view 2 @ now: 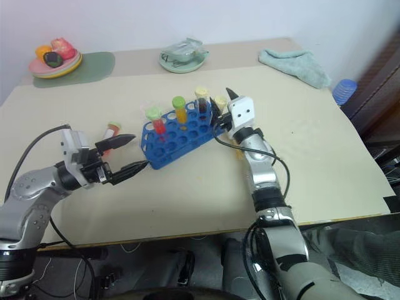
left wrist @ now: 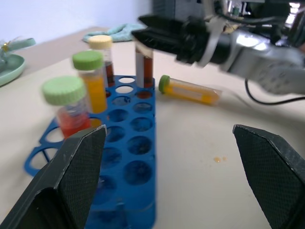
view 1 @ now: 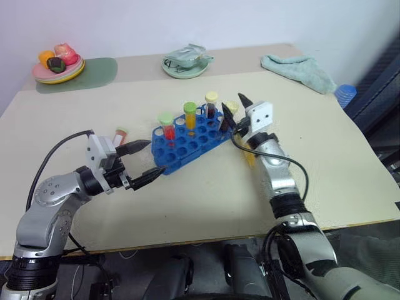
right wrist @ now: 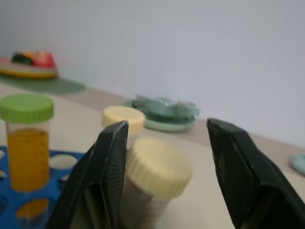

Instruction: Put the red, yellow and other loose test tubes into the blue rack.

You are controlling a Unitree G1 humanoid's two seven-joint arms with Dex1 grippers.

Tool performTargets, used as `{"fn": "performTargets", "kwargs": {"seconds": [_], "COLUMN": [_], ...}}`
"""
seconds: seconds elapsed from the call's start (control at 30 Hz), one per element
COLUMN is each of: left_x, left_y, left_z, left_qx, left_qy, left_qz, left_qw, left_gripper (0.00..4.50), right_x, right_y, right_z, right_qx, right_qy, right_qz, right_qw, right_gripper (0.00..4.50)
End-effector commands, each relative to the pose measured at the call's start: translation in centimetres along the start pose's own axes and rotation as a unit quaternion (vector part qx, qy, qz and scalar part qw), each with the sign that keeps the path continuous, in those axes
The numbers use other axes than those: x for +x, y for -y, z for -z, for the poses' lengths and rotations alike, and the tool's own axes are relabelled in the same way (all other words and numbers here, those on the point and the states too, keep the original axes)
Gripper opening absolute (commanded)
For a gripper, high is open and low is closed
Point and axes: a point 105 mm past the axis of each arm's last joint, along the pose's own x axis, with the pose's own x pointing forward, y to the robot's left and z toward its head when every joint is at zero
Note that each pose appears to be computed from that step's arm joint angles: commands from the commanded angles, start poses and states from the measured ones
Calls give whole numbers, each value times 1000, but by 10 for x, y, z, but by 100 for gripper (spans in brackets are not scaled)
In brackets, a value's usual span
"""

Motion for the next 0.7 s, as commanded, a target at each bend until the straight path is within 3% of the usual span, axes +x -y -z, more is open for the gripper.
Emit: {"fn": "performTargets", "kwargs": {"seconds": [0.03,0.2,0.4,0.57,0.7], "left_x": [5,13,22,25,26], "left_y": [2,3,5,6,6], "left_z": [-5,-3,-2,-2,-2], "left_qx": [16,11,6,4,3], "left_qy": [13,20,30,32,34], "left_qz": [13,22,30,33,32], "left_qw": [1000,999,999,999,999], "left_gripper": [439,439,439,439,439], "right_x": [-8,-26,-54,-54,-47], "right_y": [14,18,26,28,34], "right_z": [-29,-34,4,24,36], "right_qx": [5,58,124,174,192], "right_qy": [-30,-128,-331,-423,-456], "right_qz": [-22,-71,-80,-83,-81], "right_qw": [999,988,932,885,865], "right_gripper": [262,262,262,262,262]}}
